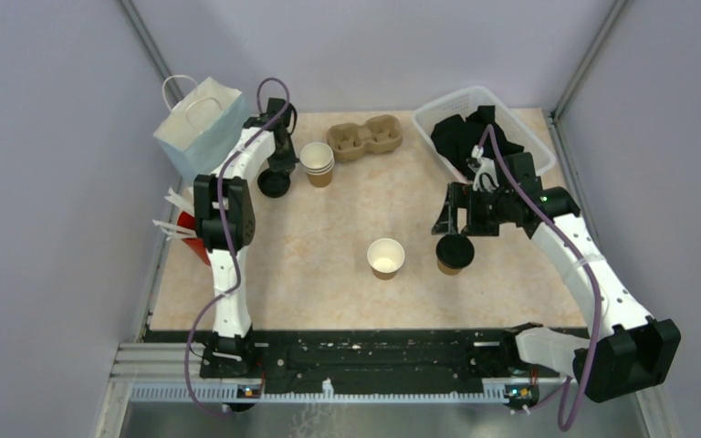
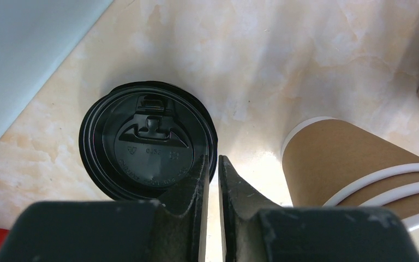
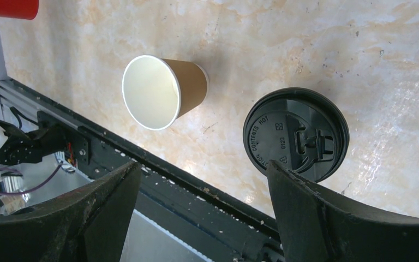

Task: Pack the takeout coffee

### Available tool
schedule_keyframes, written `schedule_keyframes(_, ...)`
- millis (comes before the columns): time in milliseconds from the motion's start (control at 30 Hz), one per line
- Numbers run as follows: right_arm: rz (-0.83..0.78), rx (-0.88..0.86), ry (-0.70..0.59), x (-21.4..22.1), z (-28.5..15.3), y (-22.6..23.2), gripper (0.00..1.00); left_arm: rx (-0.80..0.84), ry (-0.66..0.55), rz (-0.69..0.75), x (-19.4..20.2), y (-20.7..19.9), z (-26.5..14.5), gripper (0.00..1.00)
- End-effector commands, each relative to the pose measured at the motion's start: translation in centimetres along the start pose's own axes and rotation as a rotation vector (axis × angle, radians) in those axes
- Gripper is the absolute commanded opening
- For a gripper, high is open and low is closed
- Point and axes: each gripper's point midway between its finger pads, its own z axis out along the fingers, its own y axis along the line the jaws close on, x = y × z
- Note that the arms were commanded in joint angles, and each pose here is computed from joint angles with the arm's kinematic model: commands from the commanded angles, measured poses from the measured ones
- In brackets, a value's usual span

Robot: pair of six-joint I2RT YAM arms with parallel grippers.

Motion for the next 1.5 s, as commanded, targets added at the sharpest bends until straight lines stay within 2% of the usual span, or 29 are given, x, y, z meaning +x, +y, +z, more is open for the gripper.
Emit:
schedule_keyframes(0, -0.031, -0.019, -0.056, -1.6, -0.5, 0.5, 0.86, 0.004, -0.011, 0.001, -0.4, 0.1, 0.6, 0.17)
schedule_keyframes(633, -0.029, -0.026, -0.051, -1.4, -0.4, 0.6, 0.86, 0.006, 0.008, 0.004, 0.1, 0.0, 1.4, 0.2)
schedule_keyframes(733, -0.028, -0.027, -0.049, -1.4, -0.3, 0.6, 0.86, 0.006, 0.013, 0.004, 0.2, 0.0, 1.5, 0.18)
schedule_keyframes(833, -0.029, -0.028, -0.049, -1.4, -0.3, 0.6, 0.85, 0.003, 0.011, 0.005, 0.1, 0.1, 1.4, 0.17)
schedule_keyframes(1100, -0.029, -0.031, -0.048, -1.3, -0.3, 0.6, 0.85, 0.006, -0.025, 0.008, -1.0, 0.1, 0.2, 0.24)
schedule_keyframes(1267, -0.027, -0.035, -0.047, -1.3, -0.3, 0.6, 0.86, 0.003, -0.031, 0.011, -1.3, 0.1, 0.0, 0.2)
schedule_keyframes(1467, -0.027, -0.037, -0.046, -1.2, -0.3, 0.7, 0.86, 0.002, -0.037, 0.005, -1.4, 0.2, -0.2, 0.22)
